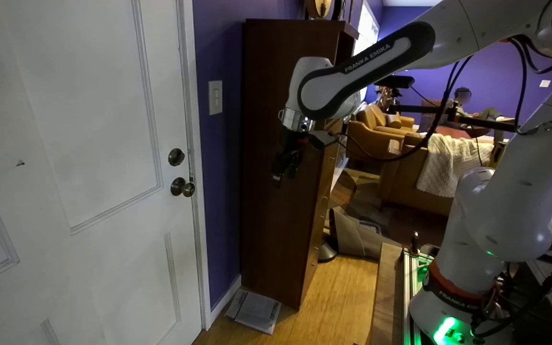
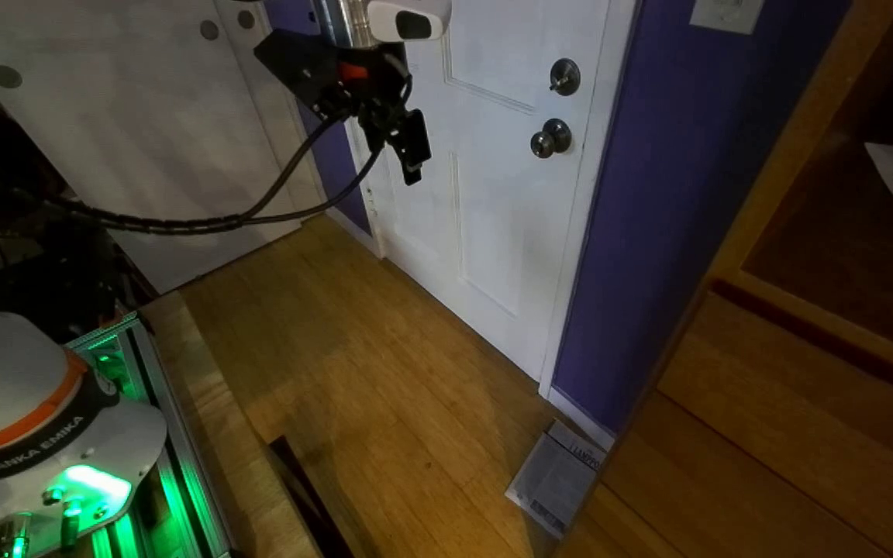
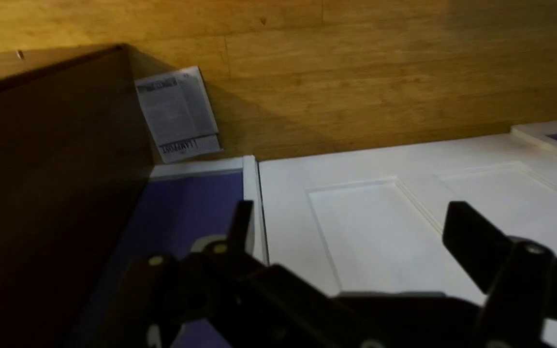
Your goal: Turn the lock on the door handle to the left
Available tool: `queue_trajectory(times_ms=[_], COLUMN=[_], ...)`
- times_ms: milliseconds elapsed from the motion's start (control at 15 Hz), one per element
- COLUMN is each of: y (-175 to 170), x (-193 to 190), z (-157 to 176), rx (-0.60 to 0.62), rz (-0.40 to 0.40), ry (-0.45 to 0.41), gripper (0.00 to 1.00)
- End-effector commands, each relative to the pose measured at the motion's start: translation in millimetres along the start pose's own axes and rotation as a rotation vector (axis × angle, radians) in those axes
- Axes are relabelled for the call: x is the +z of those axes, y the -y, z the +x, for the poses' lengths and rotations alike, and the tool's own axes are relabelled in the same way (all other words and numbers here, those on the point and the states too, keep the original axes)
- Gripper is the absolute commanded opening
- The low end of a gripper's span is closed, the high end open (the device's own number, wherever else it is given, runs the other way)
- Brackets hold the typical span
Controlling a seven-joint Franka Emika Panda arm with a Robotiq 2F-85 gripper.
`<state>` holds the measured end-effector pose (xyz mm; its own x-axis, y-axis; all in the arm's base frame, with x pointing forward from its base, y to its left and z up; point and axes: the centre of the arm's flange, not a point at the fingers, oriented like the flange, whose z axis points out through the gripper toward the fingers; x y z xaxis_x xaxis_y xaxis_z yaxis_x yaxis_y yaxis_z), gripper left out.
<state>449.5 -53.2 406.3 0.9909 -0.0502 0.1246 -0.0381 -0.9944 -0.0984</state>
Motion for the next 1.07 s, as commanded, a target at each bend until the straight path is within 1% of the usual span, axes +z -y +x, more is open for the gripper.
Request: queue_trajectory(times_ms=[0,67,133,200,267,400,600,733,800,1000], y=[-3,-5,-9,-11,-11,-7,-2,-2,-5,-25], x=[-1,-2,-1,0,5,19,50,74,86,116], z=[51,63,78,91,103,121,138,148,153,163], rx=[-0.051,-0.061,-0.082,-0.087,-0.095,-0.096,-0.096,-0.070,-0.063,-0.079], rz=[0.123,0.148,0.204,0.244,0.262,0.323,0.418,0.472,0.493,0.607], ry=[-0.092,-0.113,-0.138,-0.136,-0.144,-0.132,-0.078,-0.039,-0.050,-0.090], gripper=[1.00,1.00,1.00,1.00,1.00,1.00,1.00,1.00,1.00,1.00])
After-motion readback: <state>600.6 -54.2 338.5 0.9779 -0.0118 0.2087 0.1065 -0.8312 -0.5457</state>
